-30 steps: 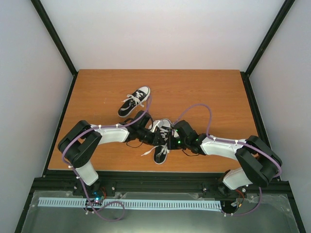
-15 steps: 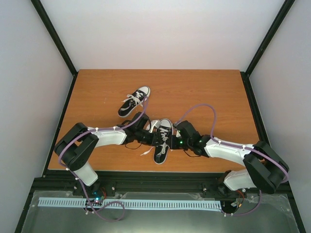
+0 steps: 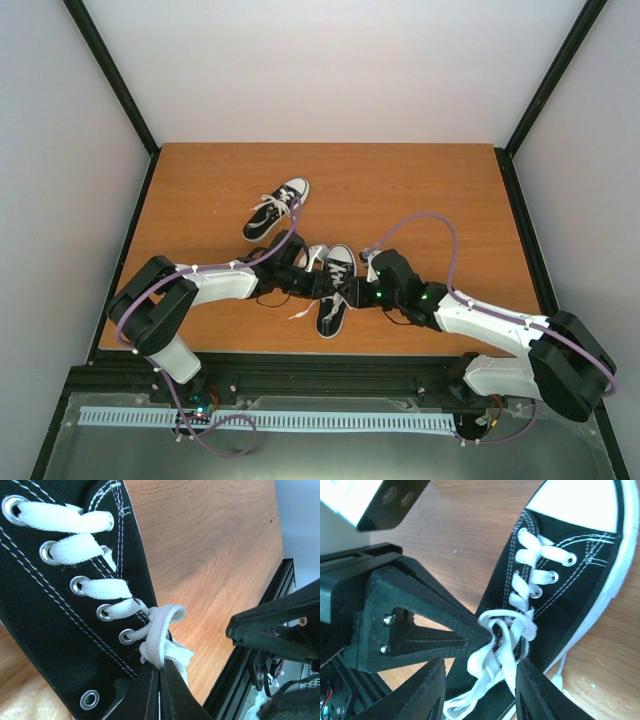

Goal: Tie the shoes
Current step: Cross the shoelace with the shoelace.

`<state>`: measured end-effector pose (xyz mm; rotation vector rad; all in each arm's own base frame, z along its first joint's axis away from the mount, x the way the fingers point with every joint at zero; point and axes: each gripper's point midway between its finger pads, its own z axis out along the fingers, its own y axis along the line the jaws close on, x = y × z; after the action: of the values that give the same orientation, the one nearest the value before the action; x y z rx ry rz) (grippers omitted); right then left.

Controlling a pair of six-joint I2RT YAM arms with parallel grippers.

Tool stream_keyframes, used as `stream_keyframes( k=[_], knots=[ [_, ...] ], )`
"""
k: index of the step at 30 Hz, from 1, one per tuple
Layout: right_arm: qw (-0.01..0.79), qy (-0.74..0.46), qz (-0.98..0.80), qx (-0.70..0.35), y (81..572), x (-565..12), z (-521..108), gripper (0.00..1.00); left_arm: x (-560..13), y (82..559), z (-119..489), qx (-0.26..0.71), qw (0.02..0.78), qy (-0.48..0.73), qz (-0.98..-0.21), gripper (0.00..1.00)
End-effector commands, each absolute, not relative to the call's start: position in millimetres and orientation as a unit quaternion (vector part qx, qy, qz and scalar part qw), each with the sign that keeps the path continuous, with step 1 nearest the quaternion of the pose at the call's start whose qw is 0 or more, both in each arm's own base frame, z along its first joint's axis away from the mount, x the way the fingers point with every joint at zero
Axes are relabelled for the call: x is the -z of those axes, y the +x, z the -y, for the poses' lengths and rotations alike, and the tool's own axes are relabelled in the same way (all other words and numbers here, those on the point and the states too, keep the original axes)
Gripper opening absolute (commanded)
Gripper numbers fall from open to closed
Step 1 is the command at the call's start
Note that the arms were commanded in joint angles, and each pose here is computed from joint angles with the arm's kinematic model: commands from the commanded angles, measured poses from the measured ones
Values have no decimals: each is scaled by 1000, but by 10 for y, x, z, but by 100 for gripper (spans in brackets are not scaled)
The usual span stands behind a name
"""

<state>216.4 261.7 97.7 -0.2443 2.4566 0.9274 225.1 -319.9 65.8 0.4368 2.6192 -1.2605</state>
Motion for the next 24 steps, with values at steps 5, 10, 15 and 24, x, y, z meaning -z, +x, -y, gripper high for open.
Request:
stream_keyframes(
  k=[5,10,15,24],
  knots=[
    [243,-97,-898,-353,2080,-962,-2845,34,-835,2298,3249,448,116,151,-874,1],
    [232,-94,-906,-342,2114,-826,-2918,30,-818,2286,3246,448,113,154,-873,1],
    [235,-97,-910,-326,2183,-805,-2942,27,-805,2278,3244,448,111,154,-874,1],
    [238,-97,-911,-321,2204,-824,-2940,28,-820,2278,3246,448,112,156,-873,1]
  ],
)
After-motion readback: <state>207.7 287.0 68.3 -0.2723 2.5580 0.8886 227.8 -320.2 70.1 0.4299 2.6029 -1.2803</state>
